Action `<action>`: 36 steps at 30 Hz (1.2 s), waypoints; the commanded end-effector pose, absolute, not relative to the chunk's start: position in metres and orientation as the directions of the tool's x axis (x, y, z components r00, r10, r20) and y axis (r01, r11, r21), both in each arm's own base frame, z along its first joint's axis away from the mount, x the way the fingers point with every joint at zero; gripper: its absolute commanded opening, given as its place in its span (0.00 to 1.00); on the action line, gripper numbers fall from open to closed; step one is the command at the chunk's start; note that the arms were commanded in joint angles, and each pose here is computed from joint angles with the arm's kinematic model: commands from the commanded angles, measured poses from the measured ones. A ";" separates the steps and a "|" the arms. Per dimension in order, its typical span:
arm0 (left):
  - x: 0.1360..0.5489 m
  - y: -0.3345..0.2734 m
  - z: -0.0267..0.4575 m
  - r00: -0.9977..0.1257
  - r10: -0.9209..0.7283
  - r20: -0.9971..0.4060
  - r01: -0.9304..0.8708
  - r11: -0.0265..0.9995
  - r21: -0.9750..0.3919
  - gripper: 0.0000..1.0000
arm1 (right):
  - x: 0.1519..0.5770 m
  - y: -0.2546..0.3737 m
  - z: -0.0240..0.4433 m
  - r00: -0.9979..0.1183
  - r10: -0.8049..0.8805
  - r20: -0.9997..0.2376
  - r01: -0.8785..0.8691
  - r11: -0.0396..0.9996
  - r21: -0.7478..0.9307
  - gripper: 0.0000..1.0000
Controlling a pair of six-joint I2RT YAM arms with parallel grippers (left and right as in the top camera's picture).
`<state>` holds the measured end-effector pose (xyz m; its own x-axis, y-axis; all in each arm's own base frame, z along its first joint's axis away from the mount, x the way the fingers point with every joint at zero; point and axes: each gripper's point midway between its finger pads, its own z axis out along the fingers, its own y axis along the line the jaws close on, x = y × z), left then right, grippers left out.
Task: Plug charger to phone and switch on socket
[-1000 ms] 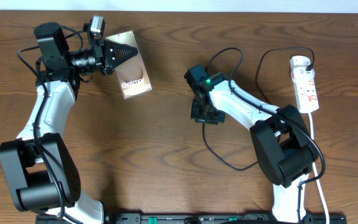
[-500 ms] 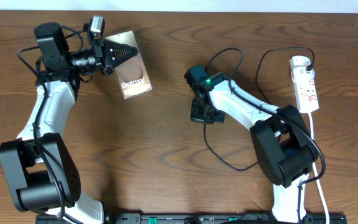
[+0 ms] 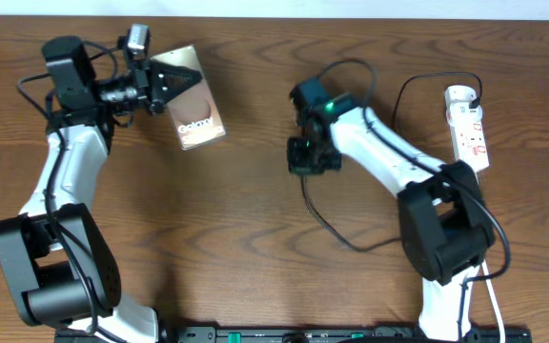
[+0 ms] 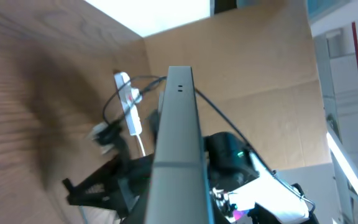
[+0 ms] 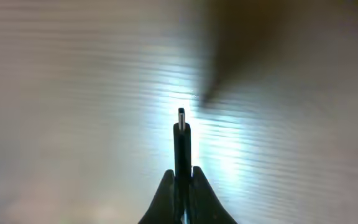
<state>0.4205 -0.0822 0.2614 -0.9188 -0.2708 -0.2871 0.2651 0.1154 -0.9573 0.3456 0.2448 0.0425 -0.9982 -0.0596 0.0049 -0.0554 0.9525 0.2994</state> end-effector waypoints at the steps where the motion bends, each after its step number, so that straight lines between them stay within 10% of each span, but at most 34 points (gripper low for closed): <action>1: 0.420 -0.063 0.271 -0.904 -0.291 -0.314 0.292 0.116 -0.949 0.07 | 0.344 0.293 0.137 -0.934 -0.307 -0.181 -0.346 0.657 0.670 0.01; 8: 0.423 -0.039 0.271 -0.890 -0.343 -0.301 0.273 0.128 -0.954 0.07 | 0.318 0.312 0.237 -0.833 -0.358 -0.421 -0.455 0.013 0.890 0.01; 15: 0.426 -0.037 0.282 -0.883 -0.346 -0.318 0.290 0.130 -0.948 0.07 | 0.307 0.323 0.267 -0.775 -0.345 -0.529 -0.492 -0.195 0.848 0.01; 36: 0.442 -0.041 0.324 -0.850 -0.427 -0.308 0.290 0.107 -0.951 0.07 | 0.291 0.375 0.272 -0.726 -0.418 -0.546 -0.500 -0.223 0.837 0.01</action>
<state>0.4383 -0.0385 0.3135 -0.8587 -0.4053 -0.3137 0.2936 0.1126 -0.9493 0.2895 0.3747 0.2711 -0.7028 -0.4075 -0.5831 -0.5372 -0.2332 0.8105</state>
